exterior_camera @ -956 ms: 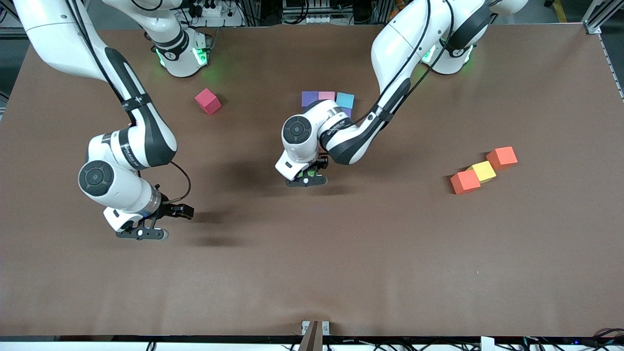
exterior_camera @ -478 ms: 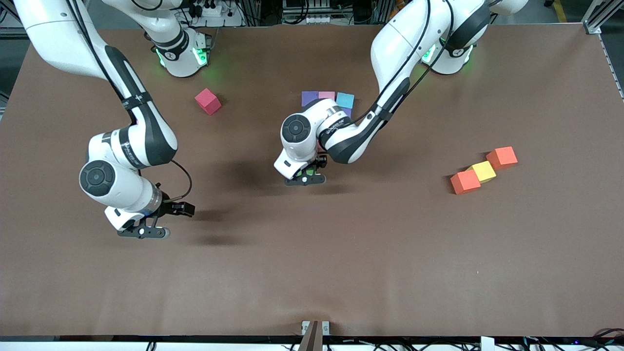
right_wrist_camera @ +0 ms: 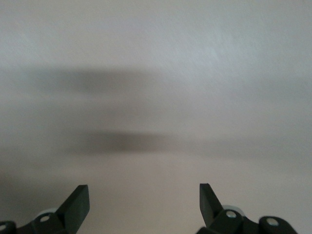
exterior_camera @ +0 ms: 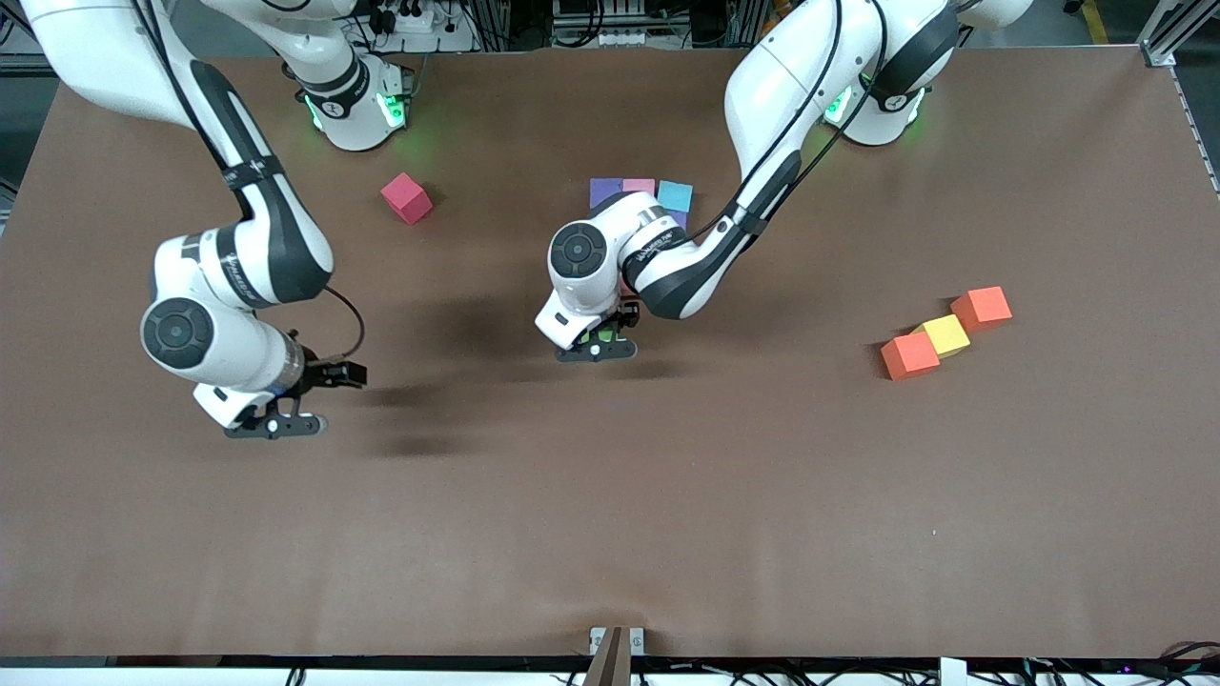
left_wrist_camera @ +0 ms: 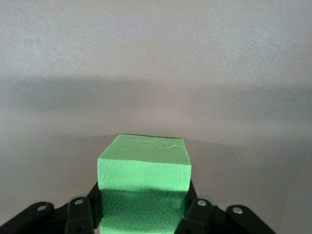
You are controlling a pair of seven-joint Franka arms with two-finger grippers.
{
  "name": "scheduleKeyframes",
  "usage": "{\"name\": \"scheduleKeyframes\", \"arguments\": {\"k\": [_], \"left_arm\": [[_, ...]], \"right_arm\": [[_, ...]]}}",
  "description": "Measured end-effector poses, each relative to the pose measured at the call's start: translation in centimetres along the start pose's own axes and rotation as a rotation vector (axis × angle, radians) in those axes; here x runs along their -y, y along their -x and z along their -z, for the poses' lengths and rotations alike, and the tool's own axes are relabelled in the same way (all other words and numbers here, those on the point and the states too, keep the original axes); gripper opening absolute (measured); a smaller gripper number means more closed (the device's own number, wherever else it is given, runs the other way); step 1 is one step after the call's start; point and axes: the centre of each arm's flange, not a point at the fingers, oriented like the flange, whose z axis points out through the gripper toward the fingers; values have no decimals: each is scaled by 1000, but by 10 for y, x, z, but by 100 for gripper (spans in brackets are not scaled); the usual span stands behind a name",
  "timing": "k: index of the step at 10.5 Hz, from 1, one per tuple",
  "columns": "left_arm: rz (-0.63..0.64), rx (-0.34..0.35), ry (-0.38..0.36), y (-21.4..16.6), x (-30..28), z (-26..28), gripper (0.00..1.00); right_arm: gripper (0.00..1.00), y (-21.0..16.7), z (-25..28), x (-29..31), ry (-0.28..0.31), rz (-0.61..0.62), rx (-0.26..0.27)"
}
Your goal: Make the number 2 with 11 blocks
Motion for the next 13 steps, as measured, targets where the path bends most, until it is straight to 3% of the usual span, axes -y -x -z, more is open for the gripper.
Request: {"name": "scheduleKeyframes", "arguments": {"k": [1, 4, 7, 9, 13], "left_arm": [[0, 1, -1, 0, 0, -1, 67], [39, 12, 5, 1, 0, -1, 99], [88, 7, 2, -3, 2, 15, 100], [111, -9, -2, -14, 16, 58, 100], [190, -48, 32, -48, 60, 143, 100]], "right_arm": [[100, 18, -10, -20, 4, 36, 36], [100, 74, -45, -79, -12, 125, 138], [100, 122, -60, -148, -58, 205, 180], [100, 146, -65, -136, -47, 227, 192], [100, 180, -100, -113, -27, 281, 122]]}}
